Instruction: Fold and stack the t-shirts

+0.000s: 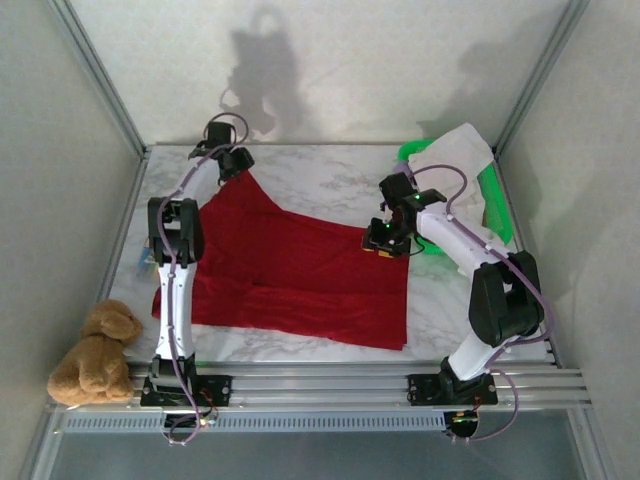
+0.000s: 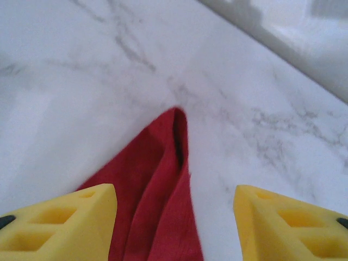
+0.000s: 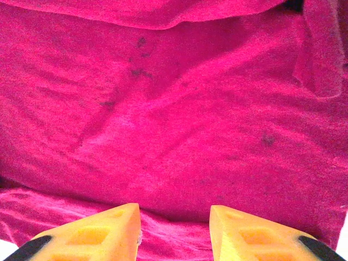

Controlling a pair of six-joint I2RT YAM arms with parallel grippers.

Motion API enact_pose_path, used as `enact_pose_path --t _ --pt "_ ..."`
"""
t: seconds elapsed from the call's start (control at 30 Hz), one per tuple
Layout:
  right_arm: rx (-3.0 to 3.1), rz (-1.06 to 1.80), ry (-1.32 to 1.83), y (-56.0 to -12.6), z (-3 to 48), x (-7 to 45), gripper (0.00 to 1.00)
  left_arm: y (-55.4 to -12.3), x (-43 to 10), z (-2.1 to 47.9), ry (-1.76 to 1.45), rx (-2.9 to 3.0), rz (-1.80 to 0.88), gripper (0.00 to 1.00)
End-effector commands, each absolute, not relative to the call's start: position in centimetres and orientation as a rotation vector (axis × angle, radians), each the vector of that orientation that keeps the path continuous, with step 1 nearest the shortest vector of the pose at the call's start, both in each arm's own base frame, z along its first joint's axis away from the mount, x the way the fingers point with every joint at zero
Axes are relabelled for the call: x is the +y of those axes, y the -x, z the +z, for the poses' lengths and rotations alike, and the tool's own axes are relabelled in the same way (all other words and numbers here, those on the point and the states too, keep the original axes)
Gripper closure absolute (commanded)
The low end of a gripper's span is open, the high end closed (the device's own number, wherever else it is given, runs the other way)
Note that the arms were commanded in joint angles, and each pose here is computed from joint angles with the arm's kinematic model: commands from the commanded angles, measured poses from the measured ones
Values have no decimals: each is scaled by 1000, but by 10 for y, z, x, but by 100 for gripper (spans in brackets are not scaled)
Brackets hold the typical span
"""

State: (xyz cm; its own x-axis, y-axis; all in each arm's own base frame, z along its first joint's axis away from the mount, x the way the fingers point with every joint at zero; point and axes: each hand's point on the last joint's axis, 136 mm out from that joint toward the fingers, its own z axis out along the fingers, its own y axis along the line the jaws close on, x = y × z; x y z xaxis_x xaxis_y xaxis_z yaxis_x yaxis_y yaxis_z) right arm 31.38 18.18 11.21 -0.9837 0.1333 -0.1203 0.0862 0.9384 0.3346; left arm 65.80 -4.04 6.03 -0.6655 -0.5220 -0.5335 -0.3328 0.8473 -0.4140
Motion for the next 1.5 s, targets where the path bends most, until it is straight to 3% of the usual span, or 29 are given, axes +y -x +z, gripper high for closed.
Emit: enact_pose_path --t 0.0,0.17,0.23,0.4,0.47,0.67,1.27,1.37,1.47 --pt "2967 463 -194 -309 110 170 60 -659 -54 41 593 2405 -362 42" --pt "2965 482 -222 -310 111 170 61 -656 -50 26 606 2427 -274 45" --pt "2962 493 -226 -310 112 171 60 -654 -47 21 616 2432 -235 50" --pt "2967 450 -241 -308 110 164 60 -652 -45 24 624 2428 -211 92" --pt "2942 443 -249 -310 114 162 59 -650 -44 31 613 2416 -201 100" --pt "2888 431 -270 -318 122 158 41 -639 -38 71 569 2371 -163 100" --pt "2898 421 -276 -323 116 160 40 -618 -33 116 529 2356 -150 100" --pt "2872 386 -284 -331 119 156 31 -608 -34 122 528 2365 -160 100" --pt "2850 322 -297 -344 119 152 33 -595 -33 126 532 2367 -166 100"
